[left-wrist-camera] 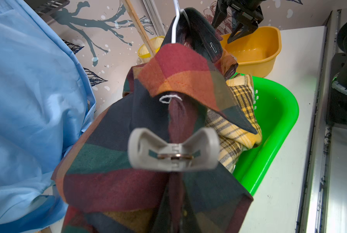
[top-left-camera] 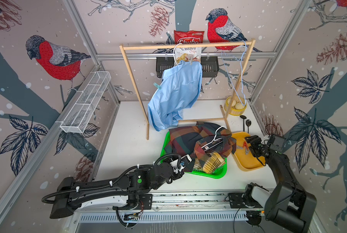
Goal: Remove the clothespins securing long-sleeve shirts to the hanger
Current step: Place the clamp in the storage box, then adjust the long-sleeve shirt at the bin.
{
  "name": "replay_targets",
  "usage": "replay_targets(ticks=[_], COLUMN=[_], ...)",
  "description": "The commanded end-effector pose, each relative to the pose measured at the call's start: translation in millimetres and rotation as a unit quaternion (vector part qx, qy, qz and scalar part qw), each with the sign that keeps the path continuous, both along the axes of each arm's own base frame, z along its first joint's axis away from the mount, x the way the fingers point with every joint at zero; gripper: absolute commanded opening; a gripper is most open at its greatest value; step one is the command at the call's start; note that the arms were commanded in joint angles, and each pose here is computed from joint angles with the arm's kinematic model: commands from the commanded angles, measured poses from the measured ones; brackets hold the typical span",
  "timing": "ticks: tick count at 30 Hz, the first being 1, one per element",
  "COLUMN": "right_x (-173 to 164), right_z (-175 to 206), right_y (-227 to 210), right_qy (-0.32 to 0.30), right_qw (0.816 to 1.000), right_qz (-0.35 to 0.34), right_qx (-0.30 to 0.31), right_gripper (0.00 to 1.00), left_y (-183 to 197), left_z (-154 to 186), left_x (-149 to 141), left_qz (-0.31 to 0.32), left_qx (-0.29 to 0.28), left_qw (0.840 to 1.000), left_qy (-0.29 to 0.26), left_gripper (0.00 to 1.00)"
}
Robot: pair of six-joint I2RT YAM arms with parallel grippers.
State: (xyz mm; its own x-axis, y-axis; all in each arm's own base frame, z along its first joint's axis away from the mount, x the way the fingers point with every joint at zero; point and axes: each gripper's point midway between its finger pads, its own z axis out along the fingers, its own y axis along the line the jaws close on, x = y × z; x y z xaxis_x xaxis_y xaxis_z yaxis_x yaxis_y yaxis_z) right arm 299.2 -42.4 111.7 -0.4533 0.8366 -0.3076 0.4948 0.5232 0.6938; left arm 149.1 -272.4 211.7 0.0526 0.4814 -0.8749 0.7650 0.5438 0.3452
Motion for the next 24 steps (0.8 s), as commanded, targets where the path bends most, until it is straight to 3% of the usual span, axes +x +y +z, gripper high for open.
replay_targets(ticks=[1, 4, 7, 15, 22, 24], right_x=[12.8, 23.7, 28.9, 17.7, 17.1, 18.7], right_z=[29.8, 56.7, 60.3, 21.7, -10.4, -16.8], right_y=[-3.0, 31.1, 68.1, 116.6, 144.9, 148.8], right_qy=[-0.037, -0.065, -0.068, -0.011, 0.028, 0.04], right_qw=[0.996, 0.986, 0.979, 0.967, 0.952, 0.95], right_qz=[0.005, 0.051, 0.101, 0.16, 0.199, 0.2], right_qx=[-0.082, -0.146, -0.163, -0.199, -0.229, -0.237], right_gripper=[0.89, 1.0, 1.0, 1.0, 1.0, 0.93], left_y=[3.1, 11.3, 24.2, 69.3, 72.7, 71.0], left_z=[20.0, 32.6, 50.6, 91.2, 94.2, 93.8], left_x=[5.3, 8.7, 14.7, 30.9, 31.2, 30.9], left_qz=[0.018, 0.029, 0.05, 0.125, 0.124, 0.121], left_qx=[-0.045, -0.069, -0.097, -0.164, -0.177, -0.176], left_qw=[0.999, 0.997, 0.994, 0.977, 0.975, 0.976], left_qy=[-0.001, -0.008, -0.019, -0.05, -0.05, -0.049], left_gripper=[0.0, 0.0, 0.0, 0.0, 0.0, 0.0])
